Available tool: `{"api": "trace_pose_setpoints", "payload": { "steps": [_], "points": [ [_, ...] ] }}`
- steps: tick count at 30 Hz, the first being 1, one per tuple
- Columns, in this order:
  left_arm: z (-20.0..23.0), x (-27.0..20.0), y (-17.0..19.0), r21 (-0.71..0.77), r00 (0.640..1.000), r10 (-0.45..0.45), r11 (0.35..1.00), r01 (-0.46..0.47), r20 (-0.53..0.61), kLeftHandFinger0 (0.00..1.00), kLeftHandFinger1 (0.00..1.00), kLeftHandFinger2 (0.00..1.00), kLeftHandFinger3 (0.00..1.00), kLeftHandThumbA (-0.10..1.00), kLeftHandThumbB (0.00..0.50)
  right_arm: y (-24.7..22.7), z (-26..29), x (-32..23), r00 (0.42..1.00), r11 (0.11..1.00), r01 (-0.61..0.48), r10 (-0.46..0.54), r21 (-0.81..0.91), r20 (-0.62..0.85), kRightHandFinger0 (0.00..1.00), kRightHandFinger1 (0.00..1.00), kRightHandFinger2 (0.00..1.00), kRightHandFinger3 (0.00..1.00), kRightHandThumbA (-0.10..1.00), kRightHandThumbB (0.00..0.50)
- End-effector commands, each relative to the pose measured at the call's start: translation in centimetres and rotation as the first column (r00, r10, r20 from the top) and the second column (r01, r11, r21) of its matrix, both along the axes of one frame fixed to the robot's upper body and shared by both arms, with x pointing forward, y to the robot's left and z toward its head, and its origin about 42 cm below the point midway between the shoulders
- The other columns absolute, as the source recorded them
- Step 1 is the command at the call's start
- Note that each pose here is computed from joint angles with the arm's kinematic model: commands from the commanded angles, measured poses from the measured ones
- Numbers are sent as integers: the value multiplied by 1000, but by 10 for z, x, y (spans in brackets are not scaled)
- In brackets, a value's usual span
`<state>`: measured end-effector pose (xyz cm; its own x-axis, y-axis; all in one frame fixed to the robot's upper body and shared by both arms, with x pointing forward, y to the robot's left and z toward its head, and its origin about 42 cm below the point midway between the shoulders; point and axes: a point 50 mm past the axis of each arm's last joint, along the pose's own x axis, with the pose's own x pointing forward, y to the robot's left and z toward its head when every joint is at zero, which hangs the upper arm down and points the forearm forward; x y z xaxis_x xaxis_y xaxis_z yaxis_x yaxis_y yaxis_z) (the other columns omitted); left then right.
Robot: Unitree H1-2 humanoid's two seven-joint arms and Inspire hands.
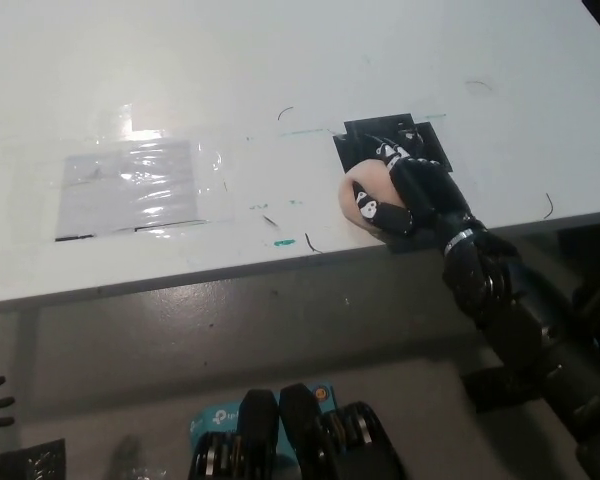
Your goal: The robot uses its right hand to grab and squeeze a pink dumpling toy kept on the black mask on the desk
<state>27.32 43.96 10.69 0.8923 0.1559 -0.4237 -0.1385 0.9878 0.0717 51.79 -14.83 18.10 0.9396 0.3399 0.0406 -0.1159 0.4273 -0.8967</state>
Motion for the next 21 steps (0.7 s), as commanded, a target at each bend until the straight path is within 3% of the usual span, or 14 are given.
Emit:
{"api": "trace_pose_setpoints", "payload": {
  "steps": [1,5,8,14,17,21],
  "points": [
    [17,1,14,38,999,-1,999,0,39,698,748,835,921,1000,114,-15,13,8,984,972,101,-130,-214,-124,1000,1000,1000,1000,346,273],
    [18,0,13,47,999,4,999,-6,39,687,729,823,939,1000,93,-15,21,5,989,972,127,-140,-196,-52,1000,1000,1000,1000,453,351],
    [17,0,14,45,999,3,999,-5,37,693,737,825,943,1000,110,-17,24,4,988,975,146,-152,-168,-25,1000,1000,1000,1000,515,408],
    [15,0,13,41,999,7,999,-8,36,696,737,828,952,1000,104,-19,35,1,989,978,146,-150,-152,-10,1000,1000,1000,1000,527,398],
    [16,-1,12,54,1000,11,998,-12,28,691,741,826,941,1000,102,-24,46,-2,989,984,149,-146,-93,36,1000,1000,1000,1000,513,349],
    [15,-1,13,48,1000,7,999,-8,29,678,734,823,925,1000,120,-38,70,-1,980,985,170,-170,11,100,1000,1000,1000,1000,502,367]
  ]
}}
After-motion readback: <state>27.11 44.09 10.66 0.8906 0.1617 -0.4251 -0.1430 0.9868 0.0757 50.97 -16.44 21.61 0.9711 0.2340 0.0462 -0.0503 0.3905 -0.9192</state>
